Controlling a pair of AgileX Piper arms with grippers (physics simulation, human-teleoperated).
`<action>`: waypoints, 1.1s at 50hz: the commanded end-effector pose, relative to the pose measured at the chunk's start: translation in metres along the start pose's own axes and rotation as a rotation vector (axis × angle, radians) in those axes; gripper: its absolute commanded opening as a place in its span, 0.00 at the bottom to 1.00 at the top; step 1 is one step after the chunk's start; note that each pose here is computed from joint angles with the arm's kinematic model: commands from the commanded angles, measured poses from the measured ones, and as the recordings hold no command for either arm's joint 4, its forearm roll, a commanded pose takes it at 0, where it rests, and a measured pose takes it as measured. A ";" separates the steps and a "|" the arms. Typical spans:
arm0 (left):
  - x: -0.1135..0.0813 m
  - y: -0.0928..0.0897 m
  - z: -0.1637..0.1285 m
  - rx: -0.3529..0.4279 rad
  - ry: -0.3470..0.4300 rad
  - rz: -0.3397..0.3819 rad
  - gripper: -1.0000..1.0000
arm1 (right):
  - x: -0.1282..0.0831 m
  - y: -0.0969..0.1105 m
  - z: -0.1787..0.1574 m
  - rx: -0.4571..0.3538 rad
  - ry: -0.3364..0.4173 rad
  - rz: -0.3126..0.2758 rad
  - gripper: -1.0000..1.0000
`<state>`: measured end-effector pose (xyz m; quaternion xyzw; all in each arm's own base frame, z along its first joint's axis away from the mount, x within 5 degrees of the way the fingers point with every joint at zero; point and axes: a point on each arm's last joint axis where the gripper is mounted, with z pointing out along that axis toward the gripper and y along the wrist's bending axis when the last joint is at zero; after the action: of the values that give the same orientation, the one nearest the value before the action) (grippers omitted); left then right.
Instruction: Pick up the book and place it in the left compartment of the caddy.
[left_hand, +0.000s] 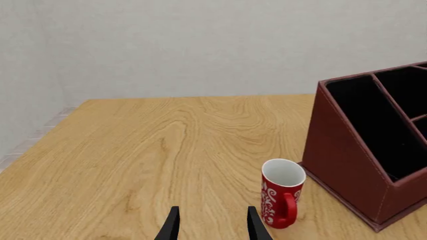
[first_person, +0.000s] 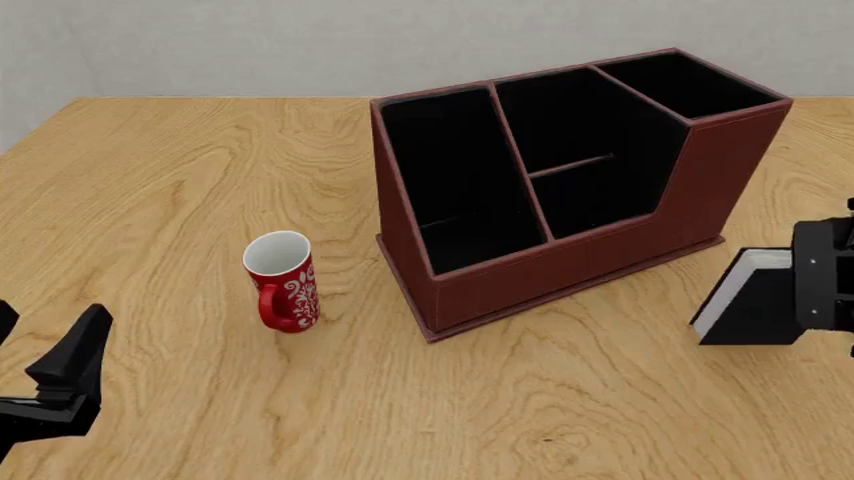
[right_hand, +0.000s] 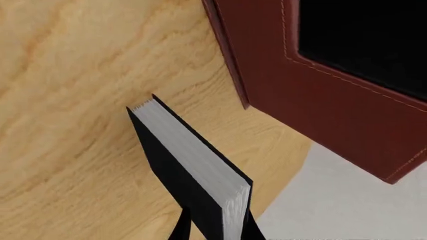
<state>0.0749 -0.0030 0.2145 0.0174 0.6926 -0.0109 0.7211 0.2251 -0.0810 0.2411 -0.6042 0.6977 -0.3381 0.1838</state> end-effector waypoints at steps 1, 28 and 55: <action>0.000 0.000 -0.001 0.006 -0.004 -0.004 1.00 | -0.012 0.005 -0.011 -0.012 -0.046 0.052 0.00; -0.003 -0.001 -0.016 0.025 -0.031 -0.021 1.00 | -0.022 0.003 -0.076 0.034 -0.092 0.096 0.00; -0.008 -0.002 -0.018 0.040 -0.052 -0.038 1.00 | -0.020 0.028 -0.155 -0.058 -0.109 0.237 0.00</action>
<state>0.0576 -0.0043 0.2207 0.0181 0.6761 -0.0349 0.7358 0.1385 -0.0300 0.3114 -0.5698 0.7348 -0.2829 0.2352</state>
